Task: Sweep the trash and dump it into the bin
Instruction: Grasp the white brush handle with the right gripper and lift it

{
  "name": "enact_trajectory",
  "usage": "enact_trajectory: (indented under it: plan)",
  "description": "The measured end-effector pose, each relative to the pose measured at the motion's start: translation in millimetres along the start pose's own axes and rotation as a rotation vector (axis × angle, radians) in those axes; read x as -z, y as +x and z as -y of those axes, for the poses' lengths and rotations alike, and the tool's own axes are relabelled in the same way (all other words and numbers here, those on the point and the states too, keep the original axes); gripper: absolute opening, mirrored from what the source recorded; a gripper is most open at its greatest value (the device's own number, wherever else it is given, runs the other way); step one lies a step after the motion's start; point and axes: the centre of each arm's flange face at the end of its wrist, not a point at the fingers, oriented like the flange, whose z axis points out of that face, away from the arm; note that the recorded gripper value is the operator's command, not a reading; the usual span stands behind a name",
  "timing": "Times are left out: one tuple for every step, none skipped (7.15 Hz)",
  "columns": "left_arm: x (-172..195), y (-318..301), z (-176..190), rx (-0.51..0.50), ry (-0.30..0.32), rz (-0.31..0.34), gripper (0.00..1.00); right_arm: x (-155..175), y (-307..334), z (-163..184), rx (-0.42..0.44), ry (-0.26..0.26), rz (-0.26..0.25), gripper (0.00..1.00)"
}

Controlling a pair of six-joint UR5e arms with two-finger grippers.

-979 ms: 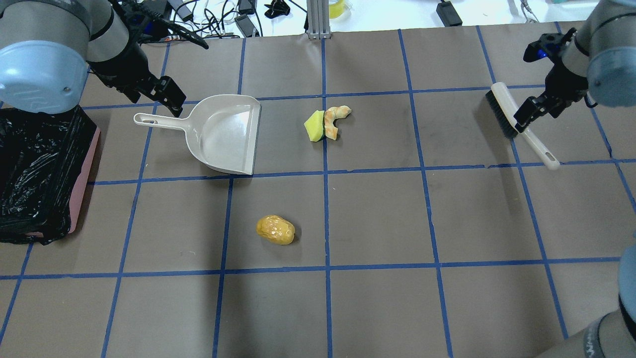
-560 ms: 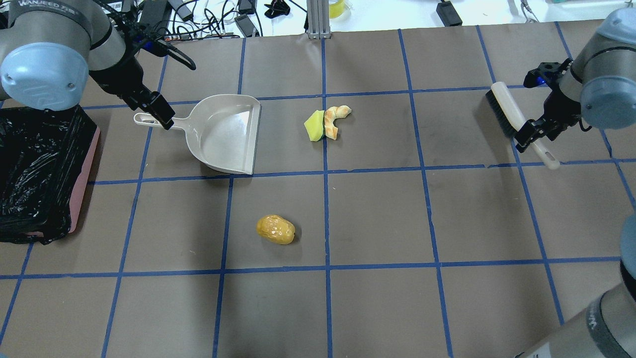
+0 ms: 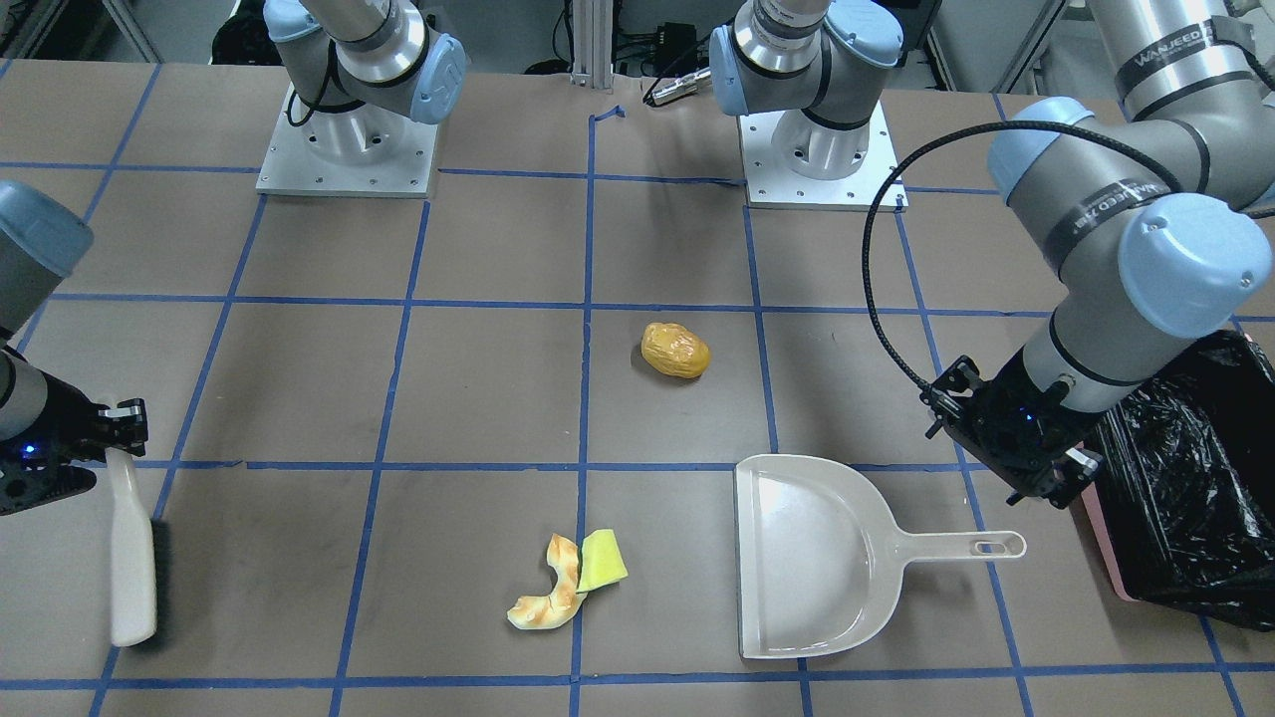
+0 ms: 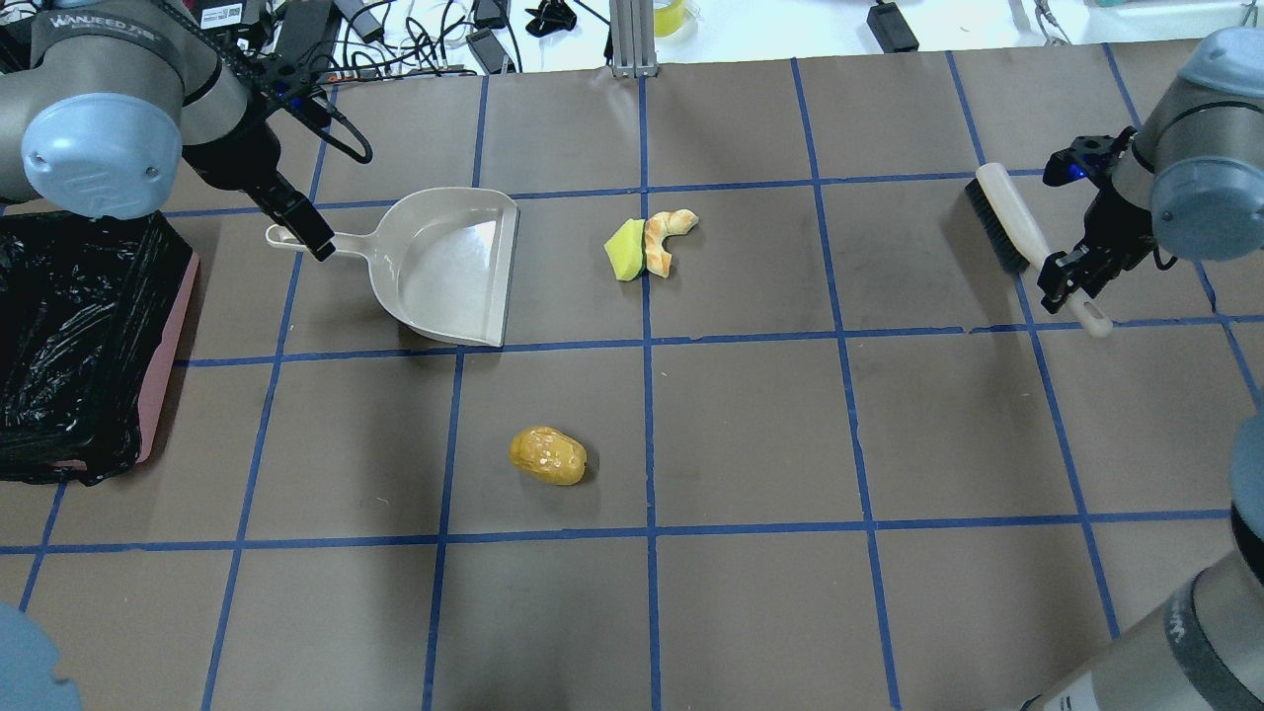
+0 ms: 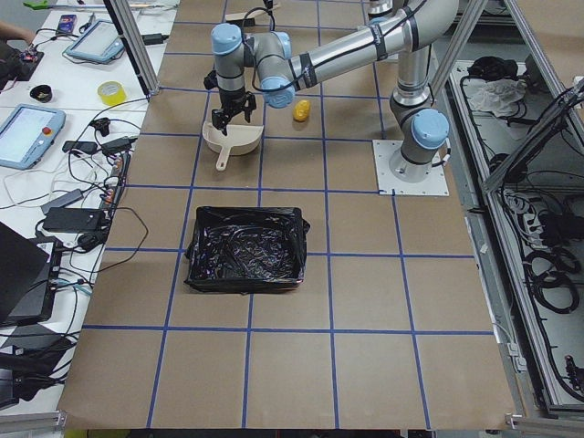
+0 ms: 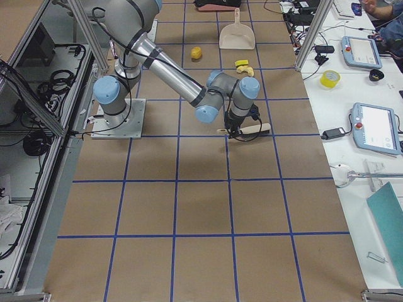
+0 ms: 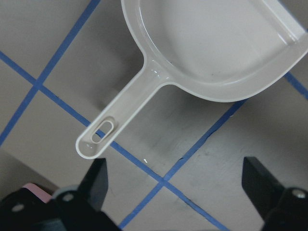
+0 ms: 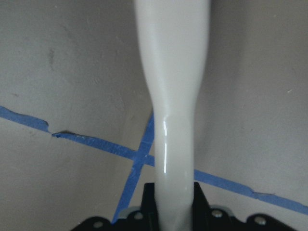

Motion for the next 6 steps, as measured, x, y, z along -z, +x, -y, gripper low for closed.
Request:
enact_trajectory:
  plan:
    - [-4.9,-9.8,0.6,-0.108,0.003,0.006,0.99,2.1,0.5,-0.1,-0.007,0.0,-0.004,0.14]
    - [-6.8,-17.6,2.8,-0.18,0.007,0.014,0.99,10.3,-0.7,0.9,-0.031,0.008,-0.013,0.11]
    - [-7.7,-21.7,5.1,-0.209,0.014,0.016,0.99,25.8,-9.3,5.0,-0.062,0.024,-0.029,0.05]
    - [-10.1,-23.9,7.2,-0.22,0.026,0.012,0.99,43.7,-30.0,16.1,-0.081,0.034,-0.054,0.01]
    - [-14.3,-25.6,9.0,-0.24,0.033,0.006,0.99,58.7,-63.7,34.2,-0.103,0.034,-0.084,0.0]
    - [-19.6,-29.7,11.4,-0.305,0.038,0.009,0.98,71.2,-111.7,56.0,-0.138,0.026,-0.1,0.0]
